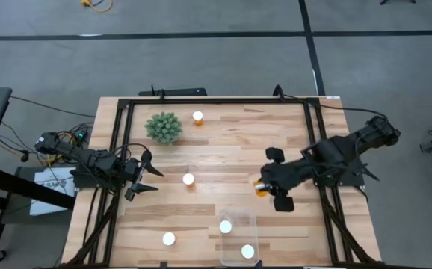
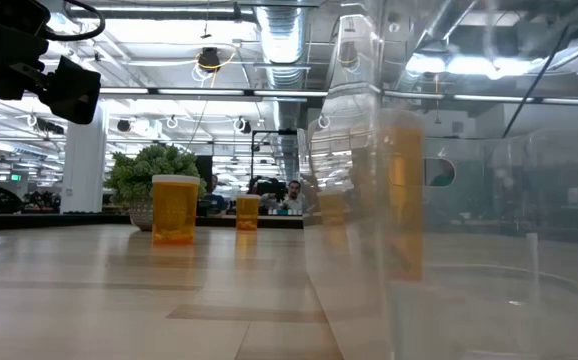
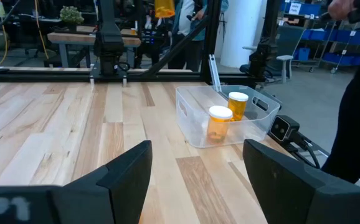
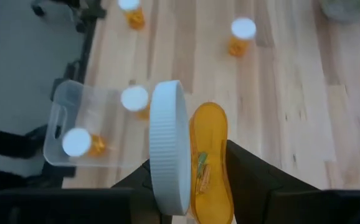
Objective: Pick and place pill bottles into a basket
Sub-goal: Put the orange pill bottle into the transparent bin
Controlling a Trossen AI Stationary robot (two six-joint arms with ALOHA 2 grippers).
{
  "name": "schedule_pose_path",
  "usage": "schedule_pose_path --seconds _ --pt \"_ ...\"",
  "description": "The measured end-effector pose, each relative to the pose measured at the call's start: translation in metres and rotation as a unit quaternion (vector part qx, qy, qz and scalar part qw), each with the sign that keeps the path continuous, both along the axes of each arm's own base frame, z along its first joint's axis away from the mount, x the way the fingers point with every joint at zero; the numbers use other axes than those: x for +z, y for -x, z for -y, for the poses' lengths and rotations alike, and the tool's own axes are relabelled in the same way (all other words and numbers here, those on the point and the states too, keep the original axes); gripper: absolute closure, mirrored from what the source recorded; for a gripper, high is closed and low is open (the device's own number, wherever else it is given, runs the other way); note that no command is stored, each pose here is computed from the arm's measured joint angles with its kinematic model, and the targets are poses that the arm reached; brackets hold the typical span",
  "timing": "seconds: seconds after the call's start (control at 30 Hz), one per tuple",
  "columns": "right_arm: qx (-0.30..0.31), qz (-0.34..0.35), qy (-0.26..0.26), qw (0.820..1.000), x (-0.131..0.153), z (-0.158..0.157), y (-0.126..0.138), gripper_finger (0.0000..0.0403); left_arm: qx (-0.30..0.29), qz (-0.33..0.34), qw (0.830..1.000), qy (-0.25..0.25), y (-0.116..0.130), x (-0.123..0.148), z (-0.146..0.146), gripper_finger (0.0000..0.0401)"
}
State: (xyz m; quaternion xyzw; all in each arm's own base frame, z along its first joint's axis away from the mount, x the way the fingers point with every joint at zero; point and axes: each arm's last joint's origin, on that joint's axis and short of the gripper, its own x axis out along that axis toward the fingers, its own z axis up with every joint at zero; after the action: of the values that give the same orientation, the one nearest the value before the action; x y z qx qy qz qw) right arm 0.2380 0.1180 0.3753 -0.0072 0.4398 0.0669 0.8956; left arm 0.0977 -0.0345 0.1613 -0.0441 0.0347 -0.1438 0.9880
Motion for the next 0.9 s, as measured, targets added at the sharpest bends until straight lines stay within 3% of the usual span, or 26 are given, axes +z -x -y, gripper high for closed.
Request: schedule_pose_path --seconds 0.27,0.53,0.9 --pt "0.001 0.01 -0.022 1.0 -0.029 -0.028 0.002 0.0295 0.0 0.0 1.0 0.0 0.0 0.0 0.0 0.0159" --pt "-0.034 0.061 -0.081 0.994 -0.064 -0.053 0.002 0.0295 0.0 0.0 1.0 0.0 0.0 0.0 0.0 0.0159" --pt "-0.092 0.105 -0.138 0.981 -0.115 -0.062 0.004 0.0295 0.0 0.0 1.0 0.0 0.0 0.0 0.0 0.0159"
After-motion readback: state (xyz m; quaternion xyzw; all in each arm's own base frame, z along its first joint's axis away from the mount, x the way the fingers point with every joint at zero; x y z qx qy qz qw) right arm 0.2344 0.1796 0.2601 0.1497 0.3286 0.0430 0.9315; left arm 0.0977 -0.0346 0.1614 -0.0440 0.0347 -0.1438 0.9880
